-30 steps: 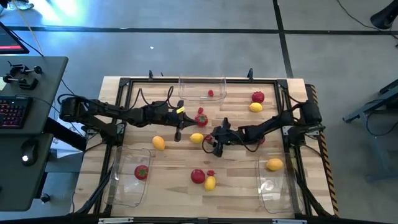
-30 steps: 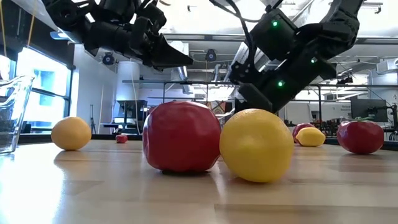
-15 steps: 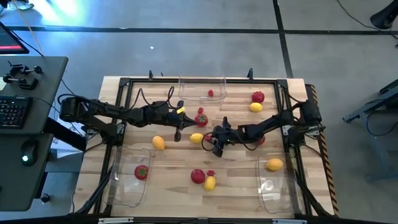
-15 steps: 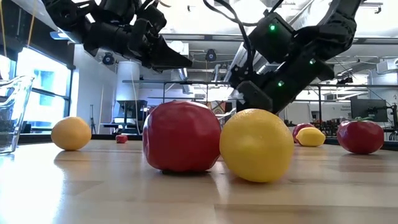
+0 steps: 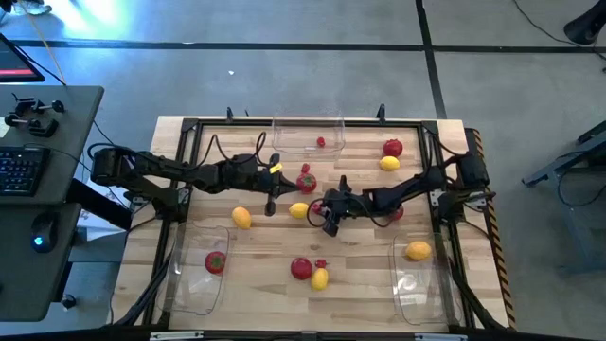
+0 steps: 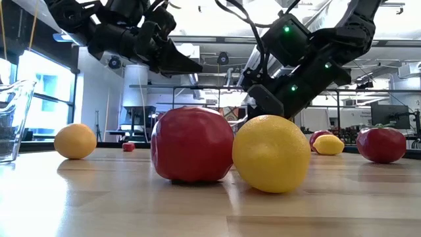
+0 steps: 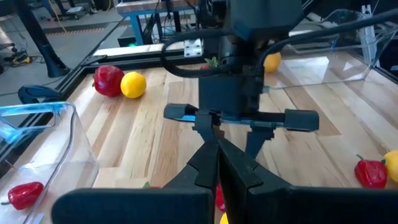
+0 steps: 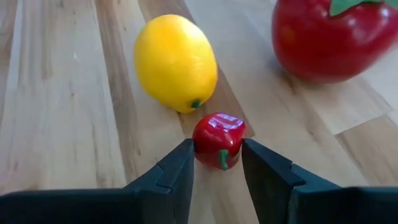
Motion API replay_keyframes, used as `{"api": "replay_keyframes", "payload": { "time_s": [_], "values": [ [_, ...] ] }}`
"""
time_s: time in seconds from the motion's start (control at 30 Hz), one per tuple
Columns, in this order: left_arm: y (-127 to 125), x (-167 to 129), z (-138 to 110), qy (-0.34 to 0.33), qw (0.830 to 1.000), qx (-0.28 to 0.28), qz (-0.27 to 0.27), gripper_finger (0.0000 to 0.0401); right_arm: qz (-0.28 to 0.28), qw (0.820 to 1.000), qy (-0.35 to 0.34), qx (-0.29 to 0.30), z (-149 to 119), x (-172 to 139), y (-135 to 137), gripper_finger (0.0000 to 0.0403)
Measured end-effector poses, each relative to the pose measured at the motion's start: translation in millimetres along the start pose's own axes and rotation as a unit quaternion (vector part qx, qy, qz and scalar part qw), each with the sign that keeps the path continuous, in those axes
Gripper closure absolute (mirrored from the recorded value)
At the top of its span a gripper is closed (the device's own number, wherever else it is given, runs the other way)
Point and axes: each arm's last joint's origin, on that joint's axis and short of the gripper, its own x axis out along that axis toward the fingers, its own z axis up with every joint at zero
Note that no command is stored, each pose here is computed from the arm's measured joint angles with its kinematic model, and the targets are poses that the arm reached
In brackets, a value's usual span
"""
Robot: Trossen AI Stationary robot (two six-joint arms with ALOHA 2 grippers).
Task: Sort produce into baskets
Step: Put the red chili pepper into the top center transparent bin
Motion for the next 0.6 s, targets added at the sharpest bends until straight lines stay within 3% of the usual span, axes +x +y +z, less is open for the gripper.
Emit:
{"api": "replay_keyframes", "payload": {
  "time_s": [0.37, 0.6],
  "values": [
    [5.5, -3.3, -0.9, 0.011, 1.000, -0.002, 0.008, 0.0401, 0.007, 0.999, -0.012, -0.038, 9.1, -6.9, 0.6, 0.0391],
    [10.9, -13.7, 4.3, 0.015, 1.000, -0.004, 0.019, 0.0401, -0.003, 0.995, -0.038, -0.088, 49.6, -26.7, -0.6, 0.0399]
  ]
}}
